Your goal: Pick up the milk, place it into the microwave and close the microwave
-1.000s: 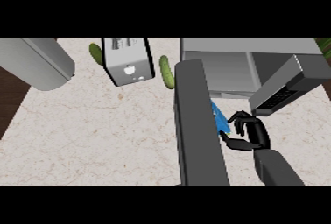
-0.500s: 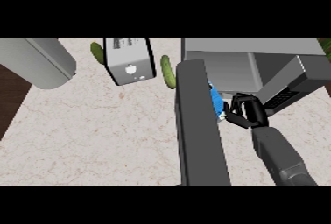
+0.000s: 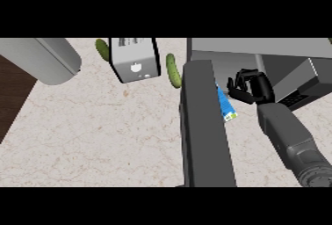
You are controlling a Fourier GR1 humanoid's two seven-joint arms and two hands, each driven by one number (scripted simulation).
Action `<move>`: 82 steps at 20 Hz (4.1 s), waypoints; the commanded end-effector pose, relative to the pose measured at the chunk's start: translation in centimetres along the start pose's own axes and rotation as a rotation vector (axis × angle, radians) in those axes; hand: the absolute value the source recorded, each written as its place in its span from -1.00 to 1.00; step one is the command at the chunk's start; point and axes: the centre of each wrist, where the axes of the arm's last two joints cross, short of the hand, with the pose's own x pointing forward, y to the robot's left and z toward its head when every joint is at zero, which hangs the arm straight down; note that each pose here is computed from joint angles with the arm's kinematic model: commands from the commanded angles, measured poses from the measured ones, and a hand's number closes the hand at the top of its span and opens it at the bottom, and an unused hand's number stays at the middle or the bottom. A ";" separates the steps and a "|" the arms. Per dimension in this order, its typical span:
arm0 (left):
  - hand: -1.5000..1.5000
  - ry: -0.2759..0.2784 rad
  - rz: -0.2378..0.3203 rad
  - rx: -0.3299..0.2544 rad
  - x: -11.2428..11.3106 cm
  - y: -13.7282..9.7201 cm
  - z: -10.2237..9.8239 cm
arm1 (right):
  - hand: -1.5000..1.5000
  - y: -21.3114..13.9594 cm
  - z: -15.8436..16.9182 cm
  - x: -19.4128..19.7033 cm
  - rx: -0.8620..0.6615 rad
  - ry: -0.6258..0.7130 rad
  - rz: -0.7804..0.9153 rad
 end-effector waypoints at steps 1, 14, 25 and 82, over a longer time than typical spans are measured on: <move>-1.00 -0.028 0.003 -0.039 -0.3 -0.7 -0.6 | 1.00 -0.8 -2.5 2.0 -0.009 0.011 0.044; -1.00 -0.049 0.017 -0.085 -0.5 0.0 -2.7 | 1.00 -2.4 -4.4 3.9 -0.148 0.017 0.308; -1.00 -0.055 -0.008 -0.101 -0.2 0.5 -3.4 | 1.00 -5.2 -5.4 5.4 -0.247 0.025 0.351; -1.00 0.075 -0.043 -0.177 -3.5 0.9 -5.9 | -1.00 2.9 -11.6 11.4 -0.237 -0.040 0.250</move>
